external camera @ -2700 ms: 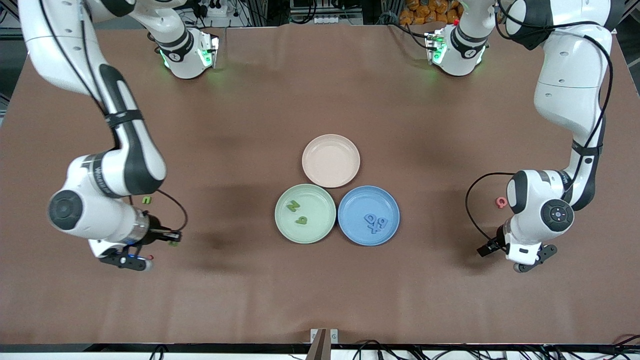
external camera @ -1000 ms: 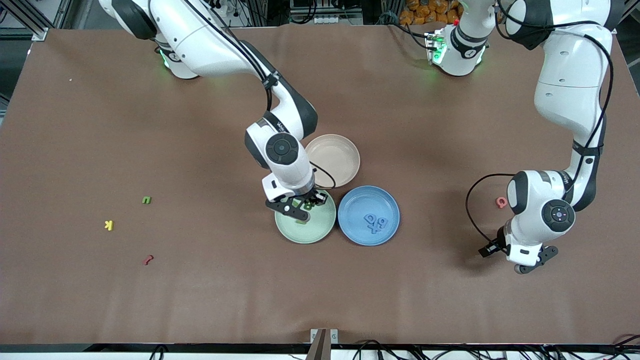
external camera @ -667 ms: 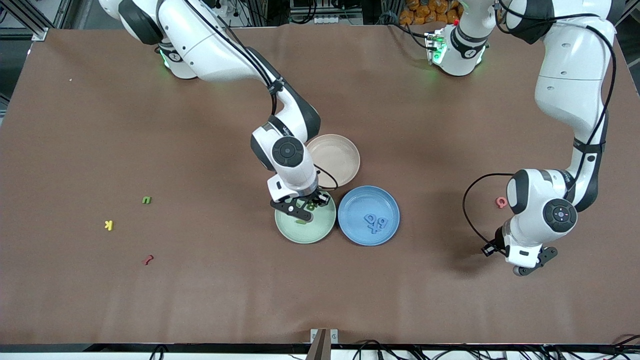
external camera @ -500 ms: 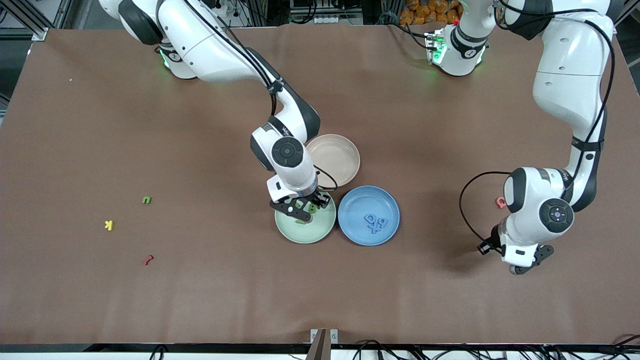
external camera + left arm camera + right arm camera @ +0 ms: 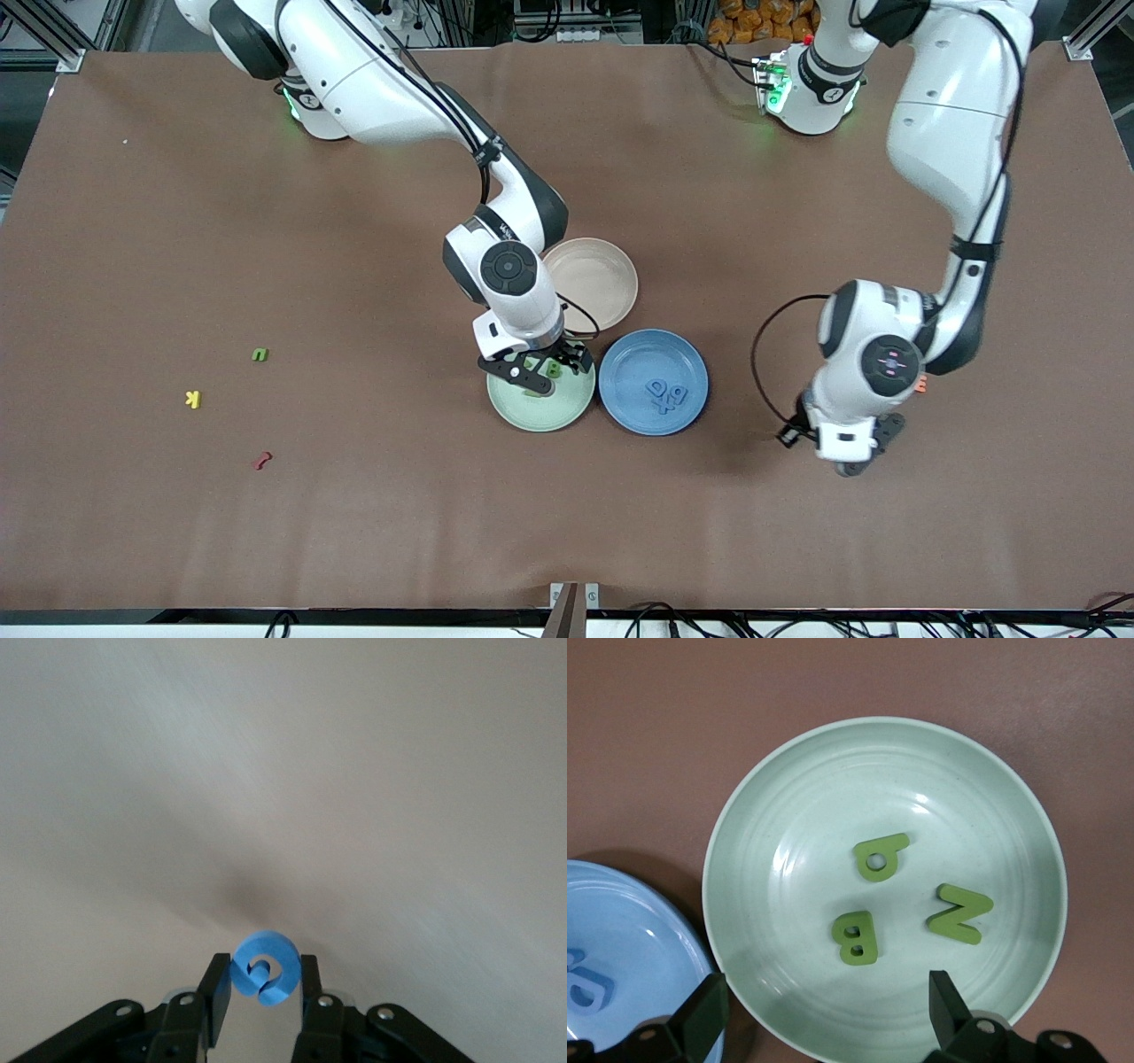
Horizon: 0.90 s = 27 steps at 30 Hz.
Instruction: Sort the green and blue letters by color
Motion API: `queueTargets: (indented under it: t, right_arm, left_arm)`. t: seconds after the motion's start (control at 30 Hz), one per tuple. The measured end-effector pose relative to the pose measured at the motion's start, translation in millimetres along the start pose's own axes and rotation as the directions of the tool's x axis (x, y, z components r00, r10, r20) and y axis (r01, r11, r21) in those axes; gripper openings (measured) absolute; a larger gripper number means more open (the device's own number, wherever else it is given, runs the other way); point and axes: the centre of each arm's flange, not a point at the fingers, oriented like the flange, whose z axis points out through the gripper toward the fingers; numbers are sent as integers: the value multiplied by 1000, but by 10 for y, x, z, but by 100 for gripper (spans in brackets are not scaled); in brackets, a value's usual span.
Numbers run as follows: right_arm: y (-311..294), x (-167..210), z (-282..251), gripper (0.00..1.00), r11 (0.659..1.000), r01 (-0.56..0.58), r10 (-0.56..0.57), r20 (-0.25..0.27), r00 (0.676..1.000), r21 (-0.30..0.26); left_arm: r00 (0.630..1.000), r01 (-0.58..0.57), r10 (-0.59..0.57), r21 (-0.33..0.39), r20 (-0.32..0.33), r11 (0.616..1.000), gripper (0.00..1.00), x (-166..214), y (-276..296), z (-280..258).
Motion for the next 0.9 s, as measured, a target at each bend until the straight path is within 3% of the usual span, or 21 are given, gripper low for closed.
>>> queueTargets:
  t: [0.4,0.9]
  right_arm:
    - [37,207,-374,100,996,-31,34,36,999,-84]
    - [552,764,-1649,100,978,-122,137,81,987,-167]
  left_arm:
    - [996,84,-85,-50,-3,995,36,-1122,702,-265]
    - [997,64,-60,-93,51,994,36,-1855,1019,-437]
